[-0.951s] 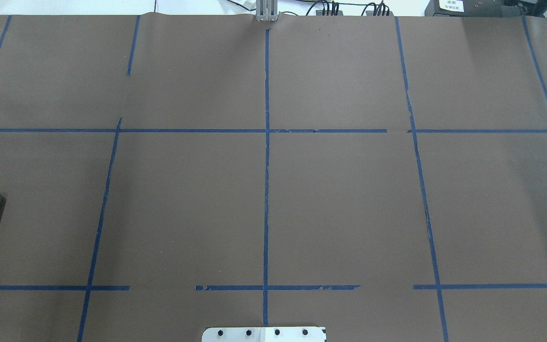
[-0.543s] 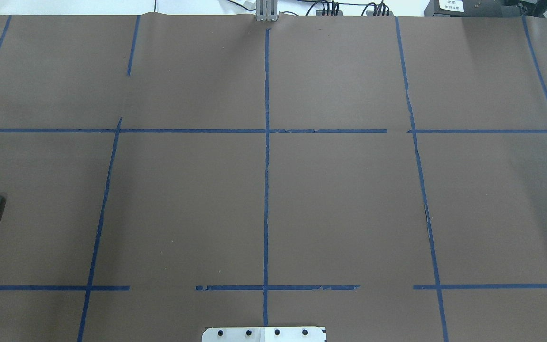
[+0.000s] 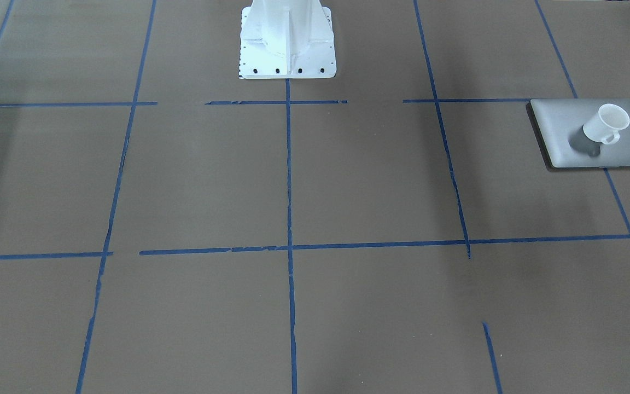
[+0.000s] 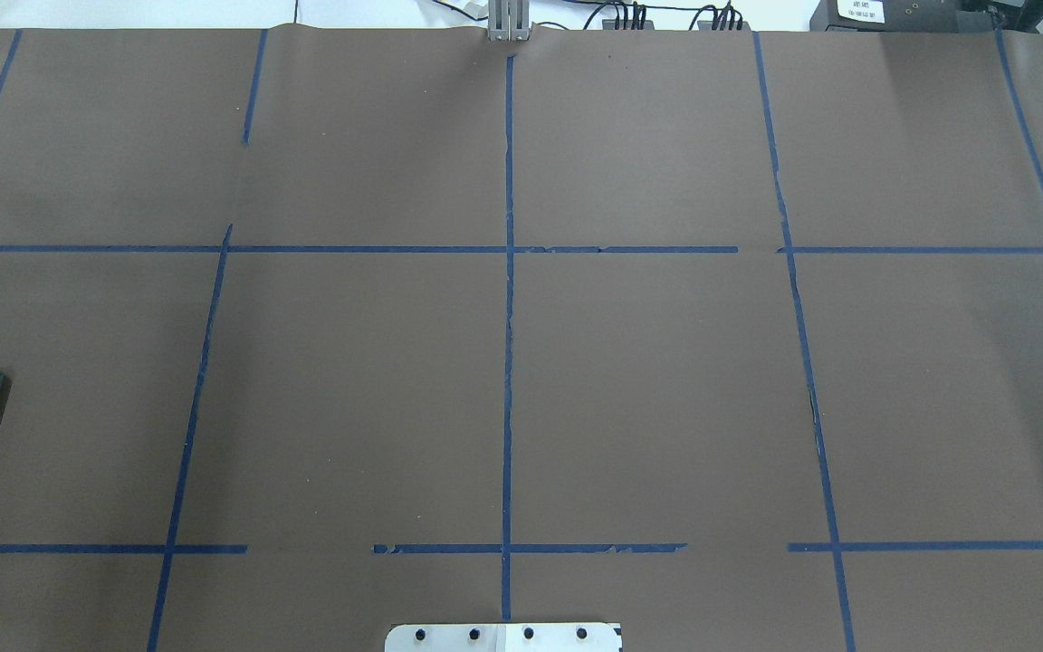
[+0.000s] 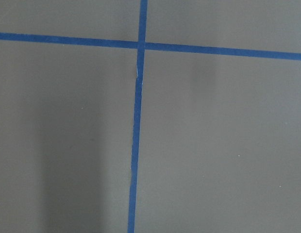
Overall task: Place cup on laptop
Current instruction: 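Raise the left gripper away from the mug on the laptop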
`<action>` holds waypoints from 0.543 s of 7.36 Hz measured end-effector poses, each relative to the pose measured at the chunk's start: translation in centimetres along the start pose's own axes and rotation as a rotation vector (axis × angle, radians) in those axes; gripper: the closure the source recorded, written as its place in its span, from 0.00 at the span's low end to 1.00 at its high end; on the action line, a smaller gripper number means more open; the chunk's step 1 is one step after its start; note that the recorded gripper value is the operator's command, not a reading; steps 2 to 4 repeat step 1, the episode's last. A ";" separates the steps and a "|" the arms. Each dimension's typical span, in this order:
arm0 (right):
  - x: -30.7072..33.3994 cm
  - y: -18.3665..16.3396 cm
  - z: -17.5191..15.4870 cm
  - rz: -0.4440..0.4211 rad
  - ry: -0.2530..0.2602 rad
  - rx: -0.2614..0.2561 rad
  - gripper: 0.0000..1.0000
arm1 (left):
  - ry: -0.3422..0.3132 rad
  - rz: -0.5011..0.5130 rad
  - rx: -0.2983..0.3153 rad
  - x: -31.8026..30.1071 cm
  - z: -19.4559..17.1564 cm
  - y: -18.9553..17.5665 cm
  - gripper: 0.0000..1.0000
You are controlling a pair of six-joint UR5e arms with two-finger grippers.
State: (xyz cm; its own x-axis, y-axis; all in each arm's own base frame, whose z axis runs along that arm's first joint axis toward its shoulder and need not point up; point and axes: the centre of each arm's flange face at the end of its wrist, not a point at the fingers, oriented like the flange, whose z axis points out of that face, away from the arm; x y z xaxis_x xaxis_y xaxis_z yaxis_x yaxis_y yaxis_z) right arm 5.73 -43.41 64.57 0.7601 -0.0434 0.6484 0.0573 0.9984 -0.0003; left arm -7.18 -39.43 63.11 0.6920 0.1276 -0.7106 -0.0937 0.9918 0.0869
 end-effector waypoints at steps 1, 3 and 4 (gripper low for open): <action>0.0 0.0 0.0 0.000 0.000 0.000 0.00 | 0.000 0.000 0.000 0.0 0.0 0.0 0.00; 0.0 0.0 0.0 0.000 0.000 0.000 0.00 | 0.000 0.000 0.000 0.0 0.0 0.0 0.00; 0.0 0.0 0.0 0.000 0.000 0.000 0.00 | 0.000 0.000 0.000 0.0 0.0 0.0 0.00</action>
